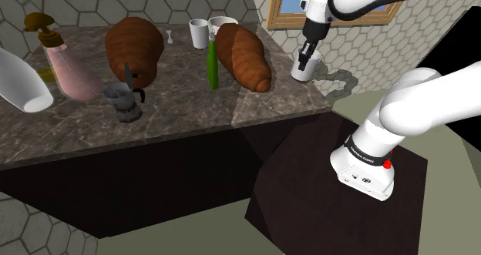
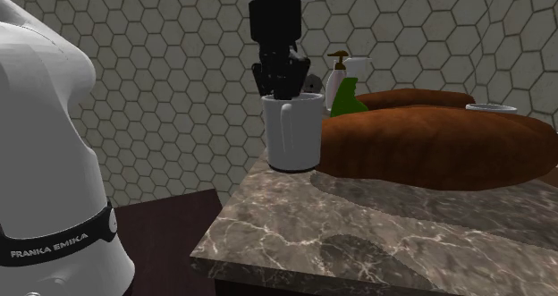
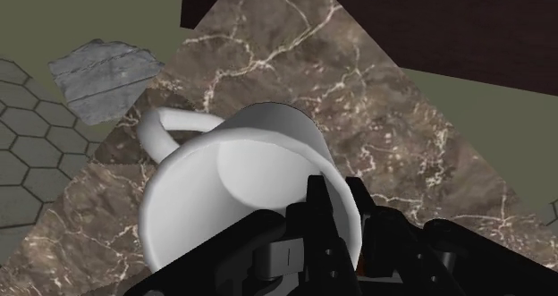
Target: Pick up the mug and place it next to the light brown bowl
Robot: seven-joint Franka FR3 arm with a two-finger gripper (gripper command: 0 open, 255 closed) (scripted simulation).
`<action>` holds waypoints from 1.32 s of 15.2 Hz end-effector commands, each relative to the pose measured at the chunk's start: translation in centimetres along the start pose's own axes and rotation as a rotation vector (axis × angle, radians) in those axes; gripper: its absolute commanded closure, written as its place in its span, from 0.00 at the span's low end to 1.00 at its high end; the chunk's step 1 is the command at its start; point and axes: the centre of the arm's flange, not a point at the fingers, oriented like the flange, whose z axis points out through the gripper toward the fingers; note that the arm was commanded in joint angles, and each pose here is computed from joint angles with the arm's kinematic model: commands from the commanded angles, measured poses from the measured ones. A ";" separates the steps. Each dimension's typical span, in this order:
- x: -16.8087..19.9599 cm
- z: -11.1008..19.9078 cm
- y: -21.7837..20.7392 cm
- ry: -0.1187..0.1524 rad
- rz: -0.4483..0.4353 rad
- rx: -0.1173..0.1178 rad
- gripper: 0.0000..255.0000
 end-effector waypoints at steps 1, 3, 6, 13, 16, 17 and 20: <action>0.1 -1.1 0.0 0.000 0.000 0.000 1.00; 0.1 -2.2 0.1 0.000 0.000 0.000 1.00; 0.1 -3.7 0.2 0.000 0.000 0.000 1.00; 0.1 -7.4 0.4 0.000 0.000 0.000 1.00; 0.2 -9.0 0.5 0.000 0.000 0.000 1.00; 0.2 -9.4 0.6 0.000 0.000 0.000 1.00; 3.0 -9.2 3.3 0.000 0.000 0.000 1.00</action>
